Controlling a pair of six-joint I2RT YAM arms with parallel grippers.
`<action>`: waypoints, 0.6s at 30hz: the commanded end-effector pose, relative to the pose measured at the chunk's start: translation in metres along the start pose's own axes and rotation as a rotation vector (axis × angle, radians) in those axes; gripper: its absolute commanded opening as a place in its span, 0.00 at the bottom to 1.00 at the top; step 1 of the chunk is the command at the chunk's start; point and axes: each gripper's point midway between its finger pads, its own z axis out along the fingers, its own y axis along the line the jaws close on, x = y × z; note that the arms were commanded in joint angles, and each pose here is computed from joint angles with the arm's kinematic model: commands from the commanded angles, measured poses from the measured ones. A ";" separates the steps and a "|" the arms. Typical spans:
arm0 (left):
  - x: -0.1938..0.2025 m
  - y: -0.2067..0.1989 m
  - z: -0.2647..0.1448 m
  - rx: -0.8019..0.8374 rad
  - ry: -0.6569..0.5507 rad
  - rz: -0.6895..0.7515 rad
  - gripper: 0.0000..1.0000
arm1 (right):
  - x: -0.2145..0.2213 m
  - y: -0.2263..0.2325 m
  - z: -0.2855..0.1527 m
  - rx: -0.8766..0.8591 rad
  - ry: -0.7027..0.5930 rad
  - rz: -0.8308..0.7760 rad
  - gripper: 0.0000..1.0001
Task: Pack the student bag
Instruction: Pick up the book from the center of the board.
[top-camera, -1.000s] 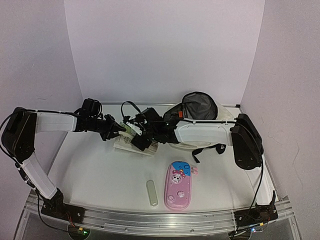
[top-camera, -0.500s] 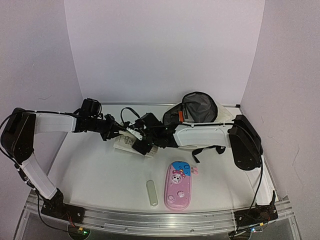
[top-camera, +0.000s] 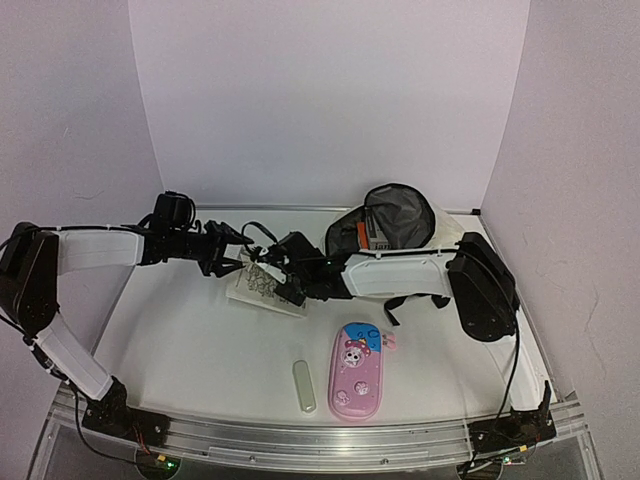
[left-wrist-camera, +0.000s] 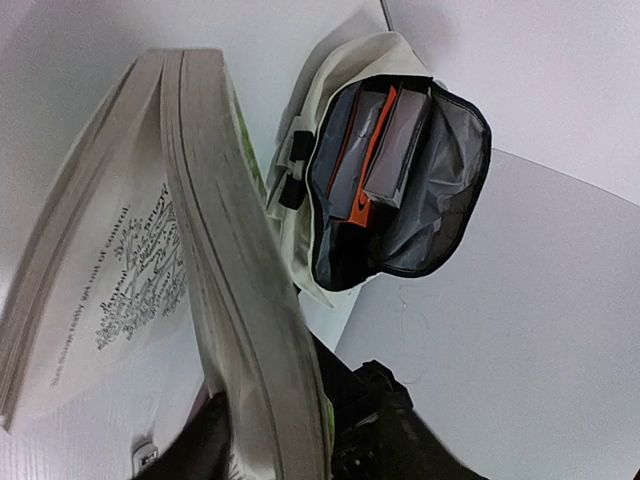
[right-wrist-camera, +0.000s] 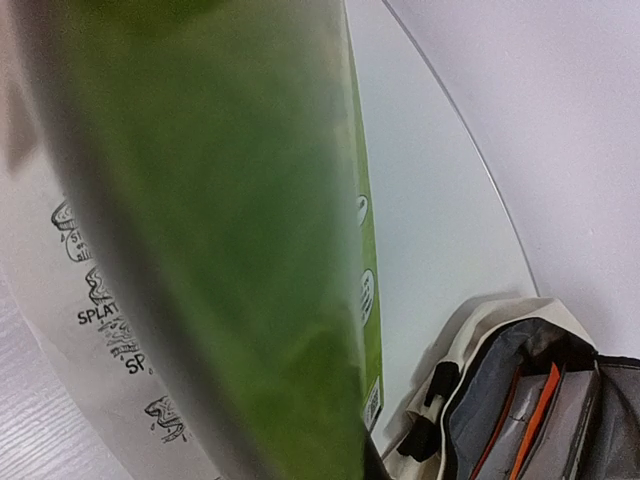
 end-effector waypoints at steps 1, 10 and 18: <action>0.002 -0.058 -0.038 0.126 -0.028 0.165 0.73 | -0.044 -0.039 -0.050 -0.033 -0.130 0.104 0.00; -0.023 -0.078 -0.111 0.074 -0.223 0.367 1.00 | -0.063 -0.103 -0.113 -0.373 -0.271 0.443 0.00; -0.024 -0.082 -0.133 0.015 -0.274 0.606 1.00 | -0.084 -0.132 -0.187 -0.669 -0.410 0.589 0.00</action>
